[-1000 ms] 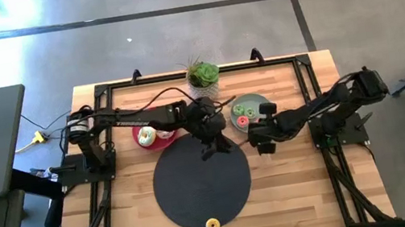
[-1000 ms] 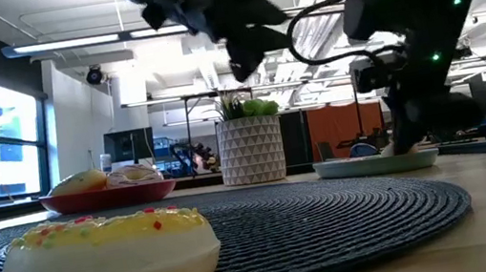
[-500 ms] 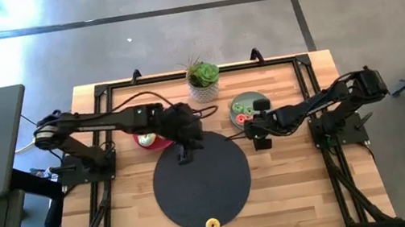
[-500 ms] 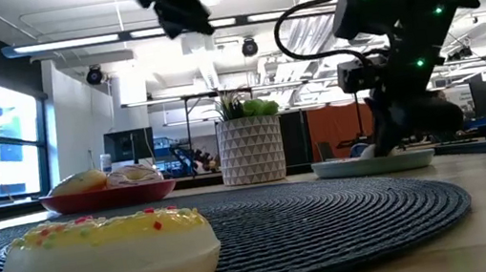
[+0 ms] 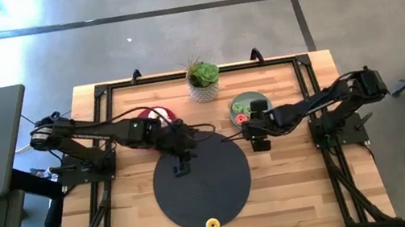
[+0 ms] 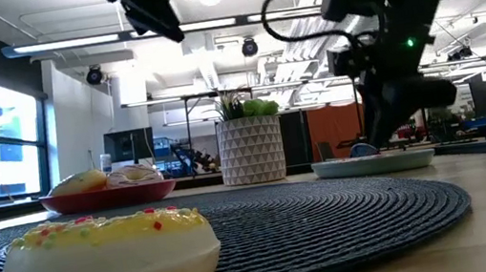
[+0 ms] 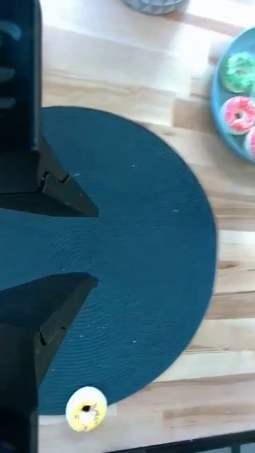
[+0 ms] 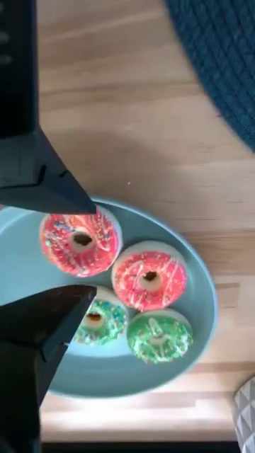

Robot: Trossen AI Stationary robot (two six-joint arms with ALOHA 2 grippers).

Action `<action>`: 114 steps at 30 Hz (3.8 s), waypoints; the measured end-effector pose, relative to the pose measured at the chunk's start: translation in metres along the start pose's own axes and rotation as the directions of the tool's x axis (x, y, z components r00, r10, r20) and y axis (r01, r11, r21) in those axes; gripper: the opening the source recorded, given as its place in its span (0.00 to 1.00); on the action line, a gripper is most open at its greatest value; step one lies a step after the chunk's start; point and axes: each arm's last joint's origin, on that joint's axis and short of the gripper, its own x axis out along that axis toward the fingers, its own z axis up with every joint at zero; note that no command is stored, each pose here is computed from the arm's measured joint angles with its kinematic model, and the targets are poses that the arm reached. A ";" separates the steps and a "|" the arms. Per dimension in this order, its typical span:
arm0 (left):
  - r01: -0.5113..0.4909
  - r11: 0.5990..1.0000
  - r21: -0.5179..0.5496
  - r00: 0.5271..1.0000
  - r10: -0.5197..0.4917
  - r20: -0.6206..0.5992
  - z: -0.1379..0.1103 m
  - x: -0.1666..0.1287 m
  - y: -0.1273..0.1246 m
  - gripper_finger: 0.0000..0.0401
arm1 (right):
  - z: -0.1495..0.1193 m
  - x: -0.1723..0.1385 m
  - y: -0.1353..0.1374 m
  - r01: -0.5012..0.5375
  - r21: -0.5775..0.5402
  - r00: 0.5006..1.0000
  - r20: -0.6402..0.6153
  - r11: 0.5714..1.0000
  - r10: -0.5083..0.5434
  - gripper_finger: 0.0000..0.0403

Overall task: Pick & Place donuts
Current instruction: Put the small yellow donut on the gray plate

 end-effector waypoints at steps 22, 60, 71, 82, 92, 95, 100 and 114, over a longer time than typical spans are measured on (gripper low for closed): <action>-0.426 0.898 -0.116 0.904 0.416 -0.095 -0.042 -0.062 0.004 0.33 | 0.090 -0.061 0.099 -0.594 -0.182 0.466 0.715 0.783 0.520 0.46; -0.215 0.954 -0.211 0.977 0.212 -0.035 -0.063 -0.043 0.002 0.33 | 0.155 -0.001 0.216 -0.713 -0.355 0.543 0.265 0.604 0.797 0.18; -0.215 0.952 -0.218 0.977 0.212 -0.035 -0.063 -0.043 0.002 0.33 | 0.161 -0.049 0.176 -0.653 -0.243 0.643 0.323 0.718 0.694 0.07; -0.196 0.945 -0.262 0.981 0.192 -0.041 -0.063 -0.043 0.001 0.33 | 0.094 -0.095 0.058 -0.008 0.078 0.994 -0.107 0.997 0.017 0.04; -0.199 0.945 -0.258 0.980 0.196 -0.040 -0.063 -0.043 0.001 0.33 | 0.018 -0.043 -0.022 0.125 0.339 0.963 -0.267 0.933 -0.032 0.02; -0.204 0.945 -0.255 0.979 0.201 -0.038 -0.063 -0.043 0.001 0.33 | -0.001 -0.023 -0.031 0.092 0.371 0.973 -0.232 0.924 -0.004 0.03; -0.214 0.943 -0.254 0.976 0.213 -0.034 -0.063 -0.043 0.002 0.33 | -0.020 0.002 -0.041 0.029 0.430 0.981 -0.185 0.902 0.057 0.01; -0.224 0.939 -0.260 0.974 0.222 -0.035 -0.063 -0.043 0.002 0.33 | -0.028 0.018 -0.050 0.006 0.476 0.986 -0.149 0.880 0.073 0.14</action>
